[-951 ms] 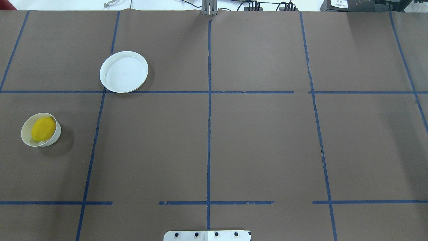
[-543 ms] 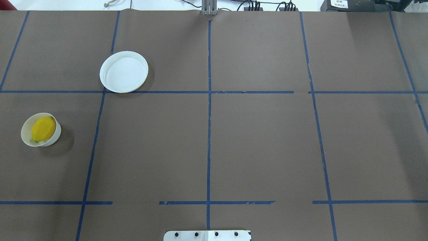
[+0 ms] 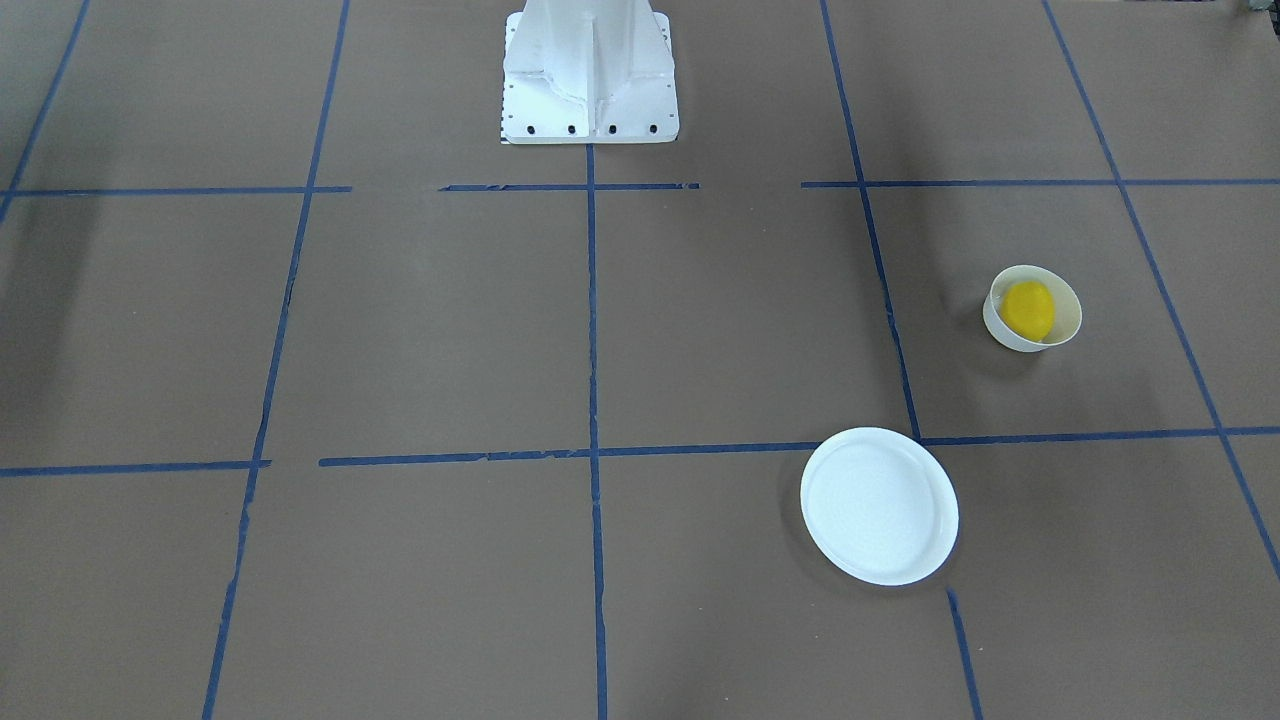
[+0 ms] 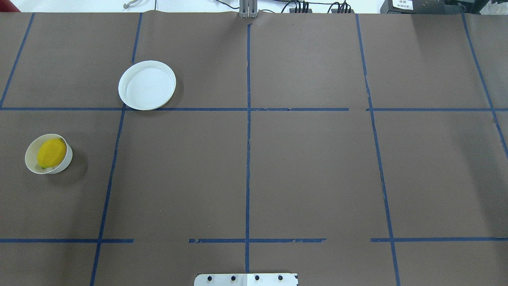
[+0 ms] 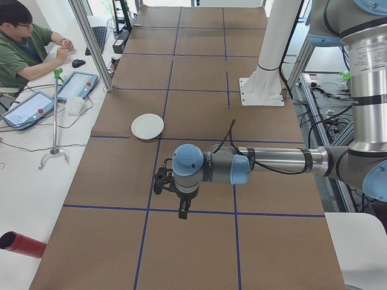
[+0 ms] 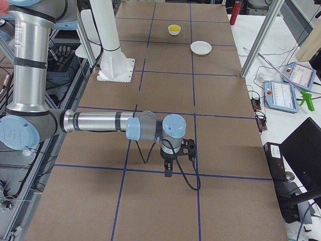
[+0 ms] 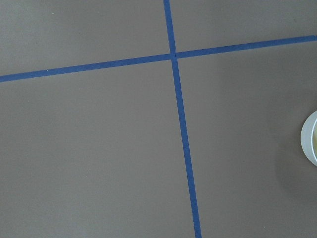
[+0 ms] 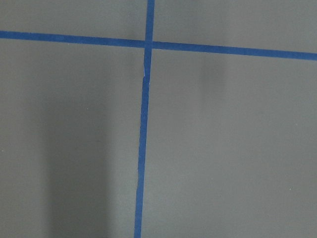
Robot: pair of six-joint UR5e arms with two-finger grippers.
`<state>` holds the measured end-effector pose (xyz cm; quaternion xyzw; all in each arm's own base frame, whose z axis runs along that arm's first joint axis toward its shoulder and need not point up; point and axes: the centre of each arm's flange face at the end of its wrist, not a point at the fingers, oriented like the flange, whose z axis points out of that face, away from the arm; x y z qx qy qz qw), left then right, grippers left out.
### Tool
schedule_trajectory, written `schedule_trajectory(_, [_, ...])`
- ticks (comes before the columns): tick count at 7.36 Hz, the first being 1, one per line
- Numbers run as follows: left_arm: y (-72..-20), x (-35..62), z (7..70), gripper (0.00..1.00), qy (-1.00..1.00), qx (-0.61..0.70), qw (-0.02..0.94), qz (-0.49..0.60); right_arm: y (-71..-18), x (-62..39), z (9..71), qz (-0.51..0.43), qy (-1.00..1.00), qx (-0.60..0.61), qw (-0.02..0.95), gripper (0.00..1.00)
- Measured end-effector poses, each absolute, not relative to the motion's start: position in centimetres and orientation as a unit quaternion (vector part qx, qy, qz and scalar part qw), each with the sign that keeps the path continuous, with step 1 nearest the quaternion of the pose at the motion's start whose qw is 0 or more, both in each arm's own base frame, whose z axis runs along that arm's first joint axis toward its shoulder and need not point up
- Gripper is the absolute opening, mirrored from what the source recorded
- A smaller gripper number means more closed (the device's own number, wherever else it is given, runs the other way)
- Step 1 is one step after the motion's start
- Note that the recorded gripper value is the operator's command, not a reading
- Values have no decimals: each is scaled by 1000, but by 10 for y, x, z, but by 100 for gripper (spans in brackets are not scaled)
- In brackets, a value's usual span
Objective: Move lemon from plate to bowl
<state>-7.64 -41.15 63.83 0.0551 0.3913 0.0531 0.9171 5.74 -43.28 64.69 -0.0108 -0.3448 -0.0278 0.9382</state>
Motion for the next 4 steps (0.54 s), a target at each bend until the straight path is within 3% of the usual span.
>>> schedule_trajectory(4, [-412,-77,636,100,391,57,917,53,-433,57,647,-28,-345,-11,938,100])
